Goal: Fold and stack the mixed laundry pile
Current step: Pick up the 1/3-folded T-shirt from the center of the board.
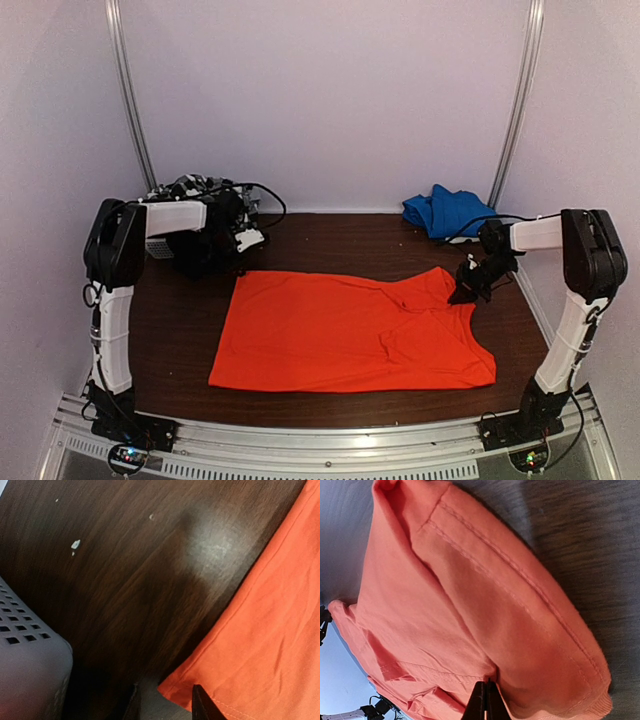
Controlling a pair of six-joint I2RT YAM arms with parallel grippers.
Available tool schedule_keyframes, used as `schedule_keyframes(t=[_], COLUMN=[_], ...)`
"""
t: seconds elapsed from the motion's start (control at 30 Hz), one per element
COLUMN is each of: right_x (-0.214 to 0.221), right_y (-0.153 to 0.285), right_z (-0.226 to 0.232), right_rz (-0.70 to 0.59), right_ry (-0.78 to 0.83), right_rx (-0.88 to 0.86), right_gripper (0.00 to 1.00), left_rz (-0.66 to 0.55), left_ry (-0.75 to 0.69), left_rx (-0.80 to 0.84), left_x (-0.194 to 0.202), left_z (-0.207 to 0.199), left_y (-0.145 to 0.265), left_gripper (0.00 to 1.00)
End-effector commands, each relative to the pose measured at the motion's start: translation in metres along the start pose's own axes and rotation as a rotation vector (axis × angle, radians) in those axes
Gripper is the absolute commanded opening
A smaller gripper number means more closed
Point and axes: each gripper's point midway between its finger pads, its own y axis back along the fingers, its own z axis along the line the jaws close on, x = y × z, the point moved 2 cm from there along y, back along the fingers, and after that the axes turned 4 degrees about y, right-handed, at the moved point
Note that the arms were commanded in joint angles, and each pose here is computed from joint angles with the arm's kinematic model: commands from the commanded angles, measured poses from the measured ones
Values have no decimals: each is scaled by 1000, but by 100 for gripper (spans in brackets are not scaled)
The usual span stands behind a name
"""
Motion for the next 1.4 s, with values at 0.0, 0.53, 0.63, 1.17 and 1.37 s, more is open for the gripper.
schedule_keyframes(t=[0.0,0.53,0.63,1.17,1.37], right_x=[-7,-7,-8,-6,4], right_y=[1,4,6,46,59], right_z=[-2,0,3,35,42], right_rz=[-8,-13,-24,-102,-105], right_ry=[7,13,16,57,55], right_rx=[26,21,8,-89,-121], right_gripper=[0,0,0,0,0], left_rz=[12,51,-37,-201,-201], left_ry=[5,41,63,5,2], left_rx=[174,178,134,10,-17], left_x=[8,16,-6,-26,-12], left_z=[-23,-25,-13,-9,-15], left_y=[-22,-20,5,70,70], left_gripper=[34,0,0,0,0])
